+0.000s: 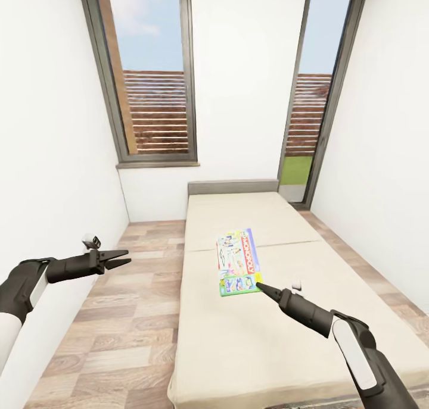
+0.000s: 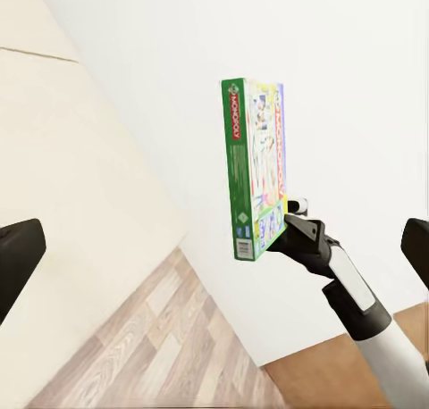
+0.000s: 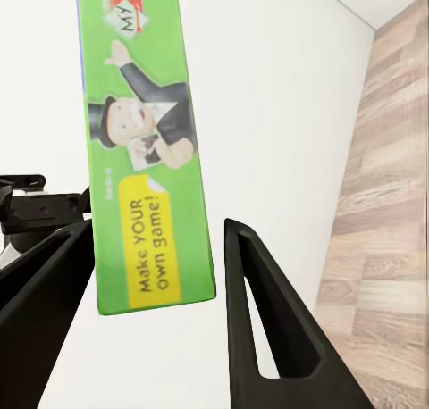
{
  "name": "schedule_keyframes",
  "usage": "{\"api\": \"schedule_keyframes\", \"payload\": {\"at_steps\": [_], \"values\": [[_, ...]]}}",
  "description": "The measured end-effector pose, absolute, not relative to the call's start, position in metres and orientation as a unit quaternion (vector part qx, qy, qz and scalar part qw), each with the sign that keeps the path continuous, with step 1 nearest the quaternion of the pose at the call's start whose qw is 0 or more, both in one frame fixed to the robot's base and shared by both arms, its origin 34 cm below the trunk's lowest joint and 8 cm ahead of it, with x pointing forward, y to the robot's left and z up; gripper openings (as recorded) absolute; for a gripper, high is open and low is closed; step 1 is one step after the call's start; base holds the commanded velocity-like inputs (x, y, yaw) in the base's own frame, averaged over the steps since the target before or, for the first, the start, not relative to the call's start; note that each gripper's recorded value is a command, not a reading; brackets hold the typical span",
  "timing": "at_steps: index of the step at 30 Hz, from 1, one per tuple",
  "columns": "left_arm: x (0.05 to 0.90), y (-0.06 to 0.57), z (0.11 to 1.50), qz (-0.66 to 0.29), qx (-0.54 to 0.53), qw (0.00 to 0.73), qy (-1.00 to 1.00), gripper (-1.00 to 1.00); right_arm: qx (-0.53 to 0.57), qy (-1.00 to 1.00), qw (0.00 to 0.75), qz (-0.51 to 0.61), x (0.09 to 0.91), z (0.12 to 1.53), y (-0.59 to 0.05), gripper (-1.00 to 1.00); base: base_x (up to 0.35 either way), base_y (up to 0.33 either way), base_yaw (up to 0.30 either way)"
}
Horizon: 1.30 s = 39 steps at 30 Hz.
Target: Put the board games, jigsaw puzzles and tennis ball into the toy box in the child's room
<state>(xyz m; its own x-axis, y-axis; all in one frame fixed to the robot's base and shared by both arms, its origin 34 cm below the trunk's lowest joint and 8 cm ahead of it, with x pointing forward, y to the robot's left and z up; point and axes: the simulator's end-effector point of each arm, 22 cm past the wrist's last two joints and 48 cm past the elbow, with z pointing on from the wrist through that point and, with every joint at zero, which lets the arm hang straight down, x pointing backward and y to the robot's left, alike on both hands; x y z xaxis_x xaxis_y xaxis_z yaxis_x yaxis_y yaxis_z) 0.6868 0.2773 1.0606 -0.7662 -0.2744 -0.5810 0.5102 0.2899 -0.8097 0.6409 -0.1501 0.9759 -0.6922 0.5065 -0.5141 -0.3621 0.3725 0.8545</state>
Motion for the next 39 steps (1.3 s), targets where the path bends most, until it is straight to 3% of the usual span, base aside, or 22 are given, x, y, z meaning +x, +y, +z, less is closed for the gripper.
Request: {"api": "schedule_keyframes", "payload": {"at_steps": [22, 39], "values": [[0.683, 0.276, 1.087, -0.591, 0.08, 0.33, 0.732, 1.0, 0.05, 0.733, 0.388, 0.556, 0.637, 1.001, -0.15, -1.0, -0.047, 0.0, -0.275], [0.679, 0.276, 1.106, -0.591, 0.08, 0.329, 0.732, 1.0, 0.05, 0.732, 0.387, 0.558, 0.633, 1.021, -0.149, -1.0, 0.0, 0.0, -0.023]]}}
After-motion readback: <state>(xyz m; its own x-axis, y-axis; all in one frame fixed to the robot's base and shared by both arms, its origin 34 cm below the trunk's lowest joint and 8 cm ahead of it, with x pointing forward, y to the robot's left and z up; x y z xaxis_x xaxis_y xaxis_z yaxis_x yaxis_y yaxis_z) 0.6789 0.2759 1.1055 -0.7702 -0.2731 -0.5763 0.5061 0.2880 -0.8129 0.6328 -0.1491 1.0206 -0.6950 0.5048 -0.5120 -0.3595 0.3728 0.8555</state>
